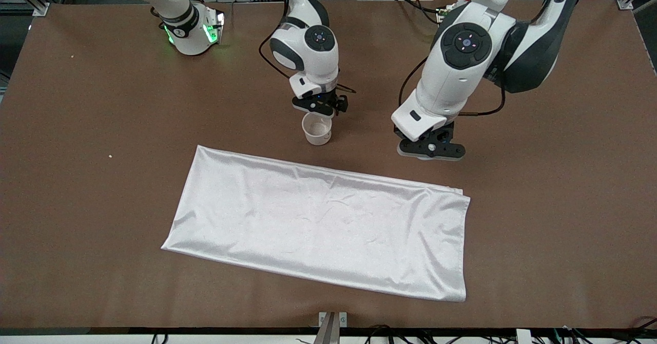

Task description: Place blue cup into white mug on table

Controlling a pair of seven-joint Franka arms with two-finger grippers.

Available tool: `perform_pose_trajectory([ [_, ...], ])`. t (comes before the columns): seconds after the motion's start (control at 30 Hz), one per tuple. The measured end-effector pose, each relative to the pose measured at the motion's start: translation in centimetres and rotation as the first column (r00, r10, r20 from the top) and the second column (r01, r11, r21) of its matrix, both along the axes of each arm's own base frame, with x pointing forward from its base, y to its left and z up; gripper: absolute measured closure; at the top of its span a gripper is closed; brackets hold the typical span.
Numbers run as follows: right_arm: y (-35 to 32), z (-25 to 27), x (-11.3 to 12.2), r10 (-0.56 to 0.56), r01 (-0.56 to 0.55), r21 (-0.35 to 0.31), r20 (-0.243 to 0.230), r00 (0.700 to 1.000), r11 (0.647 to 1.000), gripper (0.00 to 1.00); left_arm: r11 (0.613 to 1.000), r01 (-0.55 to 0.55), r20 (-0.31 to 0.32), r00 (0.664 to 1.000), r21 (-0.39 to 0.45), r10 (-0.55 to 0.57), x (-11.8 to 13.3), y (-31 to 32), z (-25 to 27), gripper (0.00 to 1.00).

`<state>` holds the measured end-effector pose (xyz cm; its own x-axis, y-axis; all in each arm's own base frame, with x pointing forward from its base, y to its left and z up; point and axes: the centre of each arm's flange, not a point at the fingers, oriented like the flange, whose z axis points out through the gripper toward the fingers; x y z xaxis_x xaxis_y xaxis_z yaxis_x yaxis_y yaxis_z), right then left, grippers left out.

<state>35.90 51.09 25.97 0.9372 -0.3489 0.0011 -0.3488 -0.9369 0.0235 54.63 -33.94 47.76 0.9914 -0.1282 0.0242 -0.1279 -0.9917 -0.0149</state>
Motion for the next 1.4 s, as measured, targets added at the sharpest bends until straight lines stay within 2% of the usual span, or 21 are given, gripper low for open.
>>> perform_pose_trajectory([
  [0.1, -0.2, 1.7, 1.3, -0.007, 0.007, -0.007, 0.007, 1.000, 1.000, 0.00, 1.000, -0.018, -0.003, 1.000, -0.005, 0.018, -0.5, -0.9, -0.1, 0.95],
  [0.23, -2.1, 3.5, 4.2, 0.022, -0.022, -0.007, 0.019, 1.000, 1.000, 0.00, 0.999, -0.042, -0.008, 0.999, -0.013, 0.042, -1.4, -2.3, -0.1, 0.95],
  [0.43, -8.5, 5.5, 11.0, 0.083, -0.082, -0.013, 0.020, 0.996, 0.997, 0.00, 0.997, -0.071, -0.021, 0.997, -0.021, 0.071, -2.7, -4.2, -0.6, 0.95],
  [0.6, -15.5, 7.5, 16.7, 0.127, -0.128, -0.042, -0.024, 0.992, 0.991, 0.00, 0.996, -0.088, -0.034, 0.996, -0.032, 0.086, -3.2, -5.7, -1.6, 0.95],
  [0.8, -23.6, 10.6, 22.2, 0.158, -0.161, -0.051, -0.071, 0.985, 0.986, 0.00, 0.993, -0.108, -0.054, 0.993, -0.053, 0.105, -3.5, -7.9, -2.6, 0.95],
  [0.97, -29.3, 13.9, 25.2, 0.227, -0.232, -0.042, -0.104, 0.968, 0.972, 0.00, 0.991, -0.110, -0.069, 0.992, -0.078, 0.104, -4.4, -10.6, -3.7, 0.95],
  [1.1, -33.6, 16.5, 27.0, 0.271, -0.274, -0.005, -0.113, 0.956, 0.962, 0.00, 0.988, -0.122, -0.068, 0.991, -0.098, 0.115, -5.2, -12.8, -4.8, 0.95],
  [1.4, -43.6, 22.1, 28.9, 0.340, -0.336, 0.054, -0.103, 0.935, 0.940, 0.00, 0.988, -0.123, -0.061, 0.991, -0.098, 0.117, -8.3, -17.9, -7.4, 0.95],
])
